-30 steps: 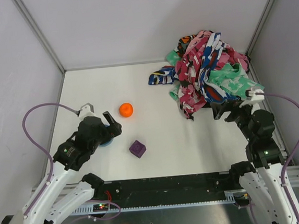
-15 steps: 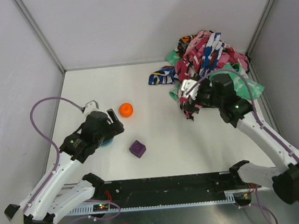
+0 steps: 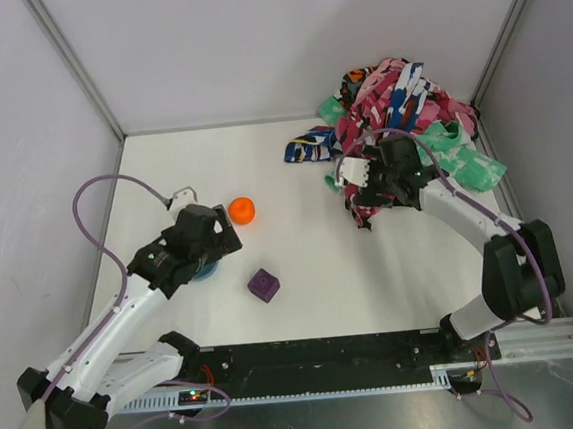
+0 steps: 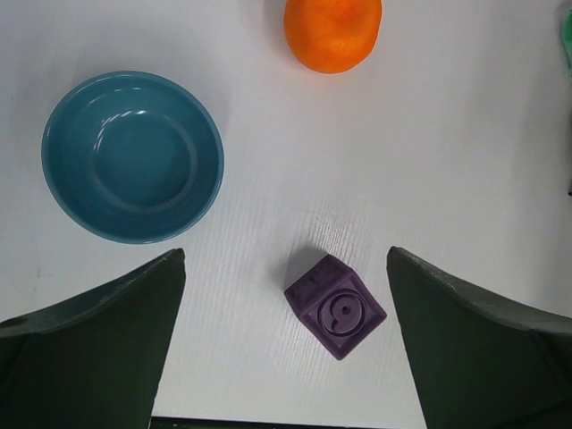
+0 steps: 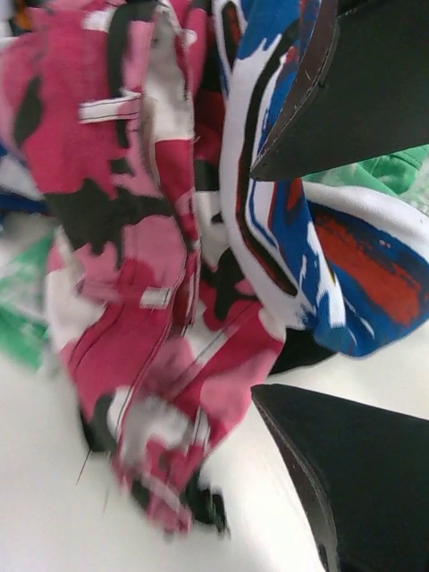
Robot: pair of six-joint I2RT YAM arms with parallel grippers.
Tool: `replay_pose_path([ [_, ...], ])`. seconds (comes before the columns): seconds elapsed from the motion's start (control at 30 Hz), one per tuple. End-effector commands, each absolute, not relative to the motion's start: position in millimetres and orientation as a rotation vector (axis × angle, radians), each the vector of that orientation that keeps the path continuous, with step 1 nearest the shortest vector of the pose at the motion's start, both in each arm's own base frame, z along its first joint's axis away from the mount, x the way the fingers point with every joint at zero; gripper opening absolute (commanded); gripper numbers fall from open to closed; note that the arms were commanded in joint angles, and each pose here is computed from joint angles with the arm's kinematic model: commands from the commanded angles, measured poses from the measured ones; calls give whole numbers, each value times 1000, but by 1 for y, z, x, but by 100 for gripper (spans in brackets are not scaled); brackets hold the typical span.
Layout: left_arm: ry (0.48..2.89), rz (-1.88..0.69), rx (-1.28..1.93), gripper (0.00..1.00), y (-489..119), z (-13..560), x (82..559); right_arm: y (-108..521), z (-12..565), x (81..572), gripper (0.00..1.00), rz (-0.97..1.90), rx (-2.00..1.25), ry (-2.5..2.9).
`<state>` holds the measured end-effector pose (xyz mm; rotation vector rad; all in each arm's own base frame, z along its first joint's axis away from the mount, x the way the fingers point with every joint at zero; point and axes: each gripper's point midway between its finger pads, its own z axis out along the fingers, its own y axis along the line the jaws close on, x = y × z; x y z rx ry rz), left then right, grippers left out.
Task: Pick out a specific cloth from the pile
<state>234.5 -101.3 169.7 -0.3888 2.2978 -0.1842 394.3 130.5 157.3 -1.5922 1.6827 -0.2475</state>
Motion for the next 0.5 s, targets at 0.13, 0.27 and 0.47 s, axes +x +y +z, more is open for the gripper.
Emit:
replay_pose_path([
  [0.13, 2216, -144, -402, 100, -98, 191, 255, 67, 145, 486, 99, -584, -1369, 1777],
  [0.27, 2220, -123, -404, 100, -98, 189, 260, 44, 108, 508, 99, -527, -1308, 1929],
  [0.47, 2225, -100, -403, 100, -100, 188, 267, 19, 59, 532, 68, -494, -1245, 2170],
])
